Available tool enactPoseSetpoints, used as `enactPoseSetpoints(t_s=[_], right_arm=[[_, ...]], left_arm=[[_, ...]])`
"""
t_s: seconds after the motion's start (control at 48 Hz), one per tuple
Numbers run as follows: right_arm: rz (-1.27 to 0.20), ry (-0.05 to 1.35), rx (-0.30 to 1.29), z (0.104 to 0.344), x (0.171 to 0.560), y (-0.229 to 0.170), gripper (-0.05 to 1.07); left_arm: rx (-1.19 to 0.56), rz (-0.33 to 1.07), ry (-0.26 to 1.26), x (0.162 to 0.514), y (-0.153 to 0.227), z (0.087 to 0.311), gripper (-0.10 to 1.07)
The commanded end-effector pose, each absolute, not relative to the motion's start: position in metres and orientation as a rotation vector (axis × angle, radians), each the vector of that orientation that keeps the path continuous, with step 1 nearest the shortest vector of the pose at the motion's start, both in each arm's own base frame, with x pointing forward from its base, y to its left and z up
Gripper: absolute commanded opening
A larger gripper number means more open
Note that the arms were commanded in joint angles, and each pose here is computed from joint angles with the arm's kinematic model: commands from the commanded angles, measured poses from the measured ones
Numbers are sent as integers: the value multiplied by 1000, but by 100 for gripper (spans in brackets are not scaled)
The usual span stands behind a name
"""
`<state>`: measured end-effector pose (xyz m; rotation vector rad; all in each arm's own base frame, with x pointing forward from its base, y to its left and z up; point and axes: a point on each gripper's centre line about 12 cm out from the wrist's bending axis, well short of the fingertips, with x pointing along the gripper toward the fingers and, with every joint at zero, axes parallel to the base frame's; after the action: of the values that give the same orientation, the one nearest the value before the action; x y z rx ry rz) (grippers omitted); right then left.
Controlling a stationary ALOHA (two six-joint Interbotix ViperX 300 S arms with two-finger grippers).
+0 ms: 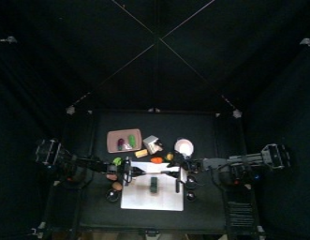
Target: Grab cleaver with other hand
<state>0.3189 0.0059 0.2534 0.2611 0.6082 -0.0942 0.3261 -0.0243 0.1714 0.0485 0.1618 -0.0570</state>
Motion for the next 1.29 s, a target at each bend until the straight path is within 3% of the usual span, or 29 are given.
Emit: enactPoseSetpoints(t_s=[0.0, 0.375, 0.708, 1.271], right_arm=[[-84, 583, 259, 266, 325, 8, 80], [-93, 606, 253, 264, 330, 7, 76], [-96, 634, 253, 255, 334, 8, 58], [-113, 746, 256, 219, 344, 10, 43]], left_arm=[[46, -56, 120, 331, -25, 184, 37], [40, -47, 132, 332, -23, 180, 37], [36, -38, 170, 332, -20, 175, 37], [43, -51, 293, 338, -23, 159, 37]])
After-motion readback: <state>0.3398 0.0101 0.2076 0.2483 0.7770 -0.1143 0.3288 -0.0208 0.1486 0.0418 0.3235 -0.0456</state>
